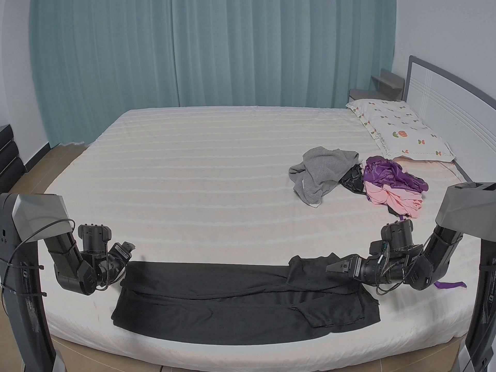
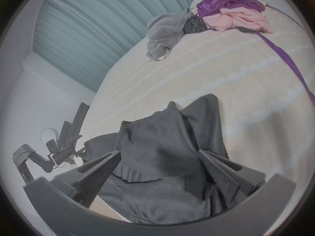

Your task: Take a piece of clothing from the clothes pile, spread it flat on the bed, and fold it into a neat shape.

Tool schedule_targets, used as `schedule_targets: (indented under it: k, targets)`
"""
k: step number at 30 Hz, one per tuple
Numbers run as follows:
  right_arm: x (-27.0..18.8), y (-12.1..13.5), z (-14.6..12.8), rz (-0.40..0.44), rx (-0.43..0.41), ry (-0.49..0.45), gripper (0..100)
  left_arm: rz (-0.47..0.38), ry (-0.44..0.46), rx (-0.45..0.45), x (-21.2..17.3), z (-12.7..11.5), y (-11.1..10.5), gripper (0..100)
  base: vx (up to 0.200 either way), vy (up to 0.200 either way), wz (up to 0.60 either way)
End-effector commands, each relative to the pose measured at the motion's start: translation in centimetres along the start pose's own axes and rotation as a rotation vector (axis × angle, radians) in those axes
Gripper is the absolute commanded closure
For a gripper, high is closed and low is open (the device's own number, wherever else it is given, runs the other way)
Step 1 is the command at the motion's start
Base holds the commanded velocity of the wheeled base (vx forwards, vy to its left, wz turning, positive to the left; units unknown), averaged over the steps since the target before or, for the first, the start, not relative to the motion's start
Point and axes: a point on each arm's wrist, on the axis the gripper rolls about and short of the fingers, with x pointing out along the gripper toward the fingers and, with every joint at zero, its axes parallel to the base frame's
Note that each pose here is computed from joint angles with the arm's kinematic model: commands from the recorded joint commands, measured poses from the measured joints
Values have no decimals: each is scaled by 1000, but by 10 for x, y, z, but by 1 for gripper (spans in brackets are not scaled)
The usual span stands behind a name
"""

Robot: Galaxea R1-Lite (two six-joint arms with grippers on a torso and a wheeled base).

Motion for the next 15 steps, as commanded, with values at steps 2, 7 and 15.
schedule_targets:
  k: [2, 7, 15]
  targets:
    - [6, -2, 0, -7, -3, 6, 0, -1, 0, 0, -1, 0, 0, 0, 0, 0, 0]
    - [8, 1, 6, -3, -10, -15, 0, -1, 0, 0, -1, 0, 0, 0, 0, 0, 0]
    - [9, -2, -8, -45, -22, 51, 100, -1, 0, 0, -1, 0, 0, 0, 0, 0, 0]
